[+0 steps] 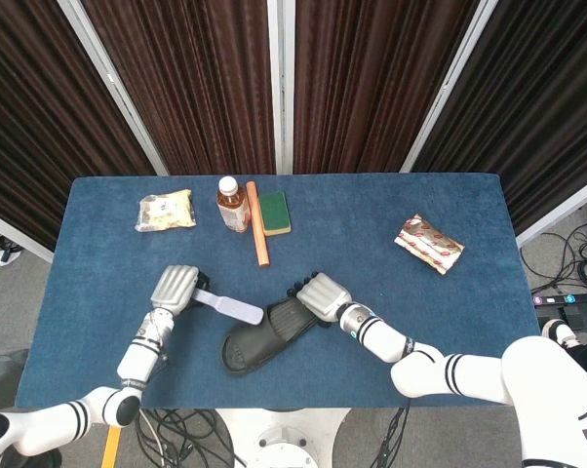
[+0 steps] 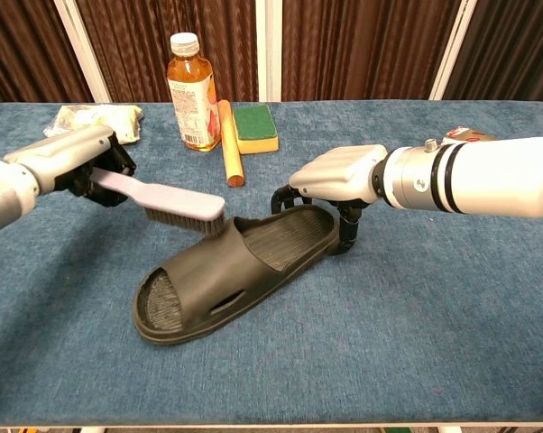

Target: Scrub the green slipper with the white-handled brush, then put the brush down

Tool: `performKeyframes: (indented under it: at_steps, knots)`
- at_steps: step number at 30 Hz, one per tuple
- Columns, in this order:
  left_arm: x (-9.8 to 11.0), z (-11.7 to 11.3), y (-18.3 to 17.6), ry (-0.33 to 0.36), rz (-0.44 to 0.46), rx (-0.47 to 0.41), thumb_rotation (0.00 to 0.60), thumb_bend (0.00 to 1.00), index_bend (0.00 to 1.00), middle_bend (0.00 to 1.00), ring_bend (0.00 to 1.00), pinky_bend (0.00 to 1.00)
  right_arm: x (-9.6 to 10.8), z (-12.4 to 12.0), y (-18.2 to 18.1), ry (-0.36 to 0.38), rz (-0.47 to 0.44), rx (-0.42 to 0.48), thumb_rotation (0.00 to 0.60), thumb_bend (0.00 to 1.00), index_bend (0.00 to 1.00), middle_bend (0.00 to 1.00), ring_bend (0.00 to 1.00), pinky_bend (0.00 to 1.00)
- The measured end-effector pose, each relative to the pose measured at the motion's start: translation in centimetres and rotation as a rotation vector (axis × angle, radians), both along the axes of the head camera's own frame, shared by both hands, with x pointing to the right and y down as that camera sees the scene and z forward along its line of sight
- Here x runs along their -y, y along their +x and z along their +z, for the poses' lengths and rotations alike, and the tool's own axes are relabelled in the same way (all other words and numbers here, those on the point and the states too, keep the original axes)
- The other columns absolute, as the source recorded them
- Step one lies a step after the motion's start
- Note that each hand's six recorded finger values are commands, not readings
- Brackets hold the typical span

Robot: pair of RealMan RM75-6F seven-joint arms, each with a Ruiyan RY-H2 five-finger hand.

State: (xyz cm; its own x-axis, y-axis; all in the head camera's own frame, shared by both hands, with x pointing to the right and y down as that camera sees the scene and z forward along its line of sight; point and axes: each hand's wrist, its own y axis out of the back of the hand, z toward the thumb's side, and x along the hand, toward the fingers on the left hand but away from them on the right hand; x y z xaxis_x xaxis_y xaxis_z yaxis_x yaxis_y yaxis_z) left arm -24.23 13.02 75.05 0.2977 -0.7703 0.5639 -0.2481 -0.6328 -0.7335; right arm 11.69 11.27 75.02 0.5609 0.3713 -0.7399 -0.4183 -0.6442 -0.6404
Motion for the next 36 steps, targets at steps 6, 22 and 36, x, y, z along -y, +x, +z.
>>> performKeyframes:
  at_steps: [6, 22, 36]
  knots:
    - [-3.3, -0.9, 1.1, -0.021, 0.104, -0.035, 0.600, 0.85, 1.00, 1.00, 1.00, 1.00, -0.1, 0.1, 0.1, -0.001, -0.002, -0.005, 0.600, 0.31, 0.41, 0.42, 0.25, 0.24]
    - [0.9, 1.9, 0.6, 0.036, 0.036, 0.071, 0.600, 0.85, 1.00, 1.00, 1.00, 1.00, -0.3, 0.1, 0.2, 0.002, -0.009, -0.013, 0.600, 0.31, 0.41, 0.42, 0.26, 0.25]
    - [2.4, -1.0, -3.0, 0.073, -0.103, -0.013, 0.600, 0.84, 1.00, 1.00, 0.96, 1.00, -0.1, -0.8, 0.5, -0.004, 0.013, -0.002, 0.600, 0.01, 0.00, 0.00, 0.00, 0.00]
